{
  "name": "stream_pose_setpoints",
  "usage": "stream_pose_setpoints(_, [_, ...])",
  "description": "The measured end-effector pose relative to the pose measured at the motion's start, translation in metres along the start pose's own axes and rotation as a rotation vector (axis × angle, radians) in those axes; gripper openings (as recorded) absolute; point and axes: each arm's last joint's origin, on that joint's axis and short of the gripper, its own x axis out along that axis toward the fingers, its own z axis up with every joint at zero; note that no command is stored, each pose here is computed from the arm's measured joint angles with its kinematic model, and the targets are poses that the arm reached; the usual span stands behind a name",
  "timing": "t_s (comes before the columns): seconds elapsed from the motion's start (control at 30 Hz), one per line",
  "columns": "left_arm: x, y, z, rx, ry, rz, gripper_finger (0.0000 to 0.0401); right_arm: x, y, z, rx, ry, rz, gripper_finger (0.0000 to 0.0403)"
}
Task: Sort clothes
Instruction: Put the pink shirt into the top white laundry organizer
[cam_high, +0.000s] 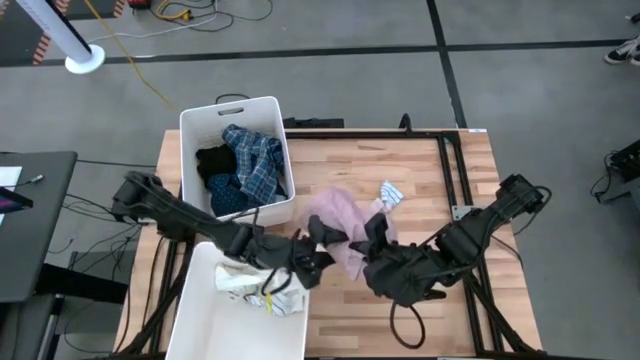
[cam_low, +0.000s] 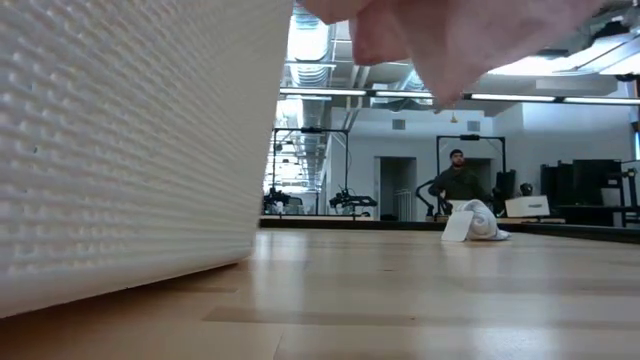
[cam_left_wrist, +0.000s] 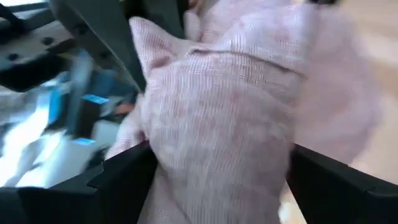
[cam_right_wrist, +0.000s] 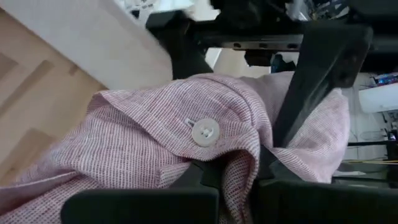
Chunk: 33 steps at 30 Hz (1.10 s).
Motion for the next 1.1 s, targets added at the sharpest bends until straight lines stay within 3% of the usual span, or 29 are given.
stream_pose_setpoints(0.17, [0.002,0.002,0.009,0.013,0.018,0.141,0.0327,0.0,-0.002,0.0,0.021,-0.007,-0.001,0.0026])
stream_pose_setpoints(0.3, [0.0,0.003,0.011,0.011,0.013,0.159,0.0291,-0.003,0.0,0.002,0.028,-0.02,0.005,0.0023])
stream_pose_setpoints(0.6, [-0.001,0.001,0.012,0.033,0.026,0.156,0.0084,-0.003,0.0,0.002,0.083,-0.018,0.011,0.0029])
stream_pose_setpoints(0.93, [-0.009,0.001,0.02,0.142,0.11,0.222,0.0081,-0.002,0.0,0.003,0.138,-0.022,0.003,0.0079])
stream_pose_setpoints(1.1, [-0.015,0.002,0.026,0.202,0.16,0.257,0.0081,-0.003,0.001,0.004,0.153,-0.027,-0.019,0.0134])
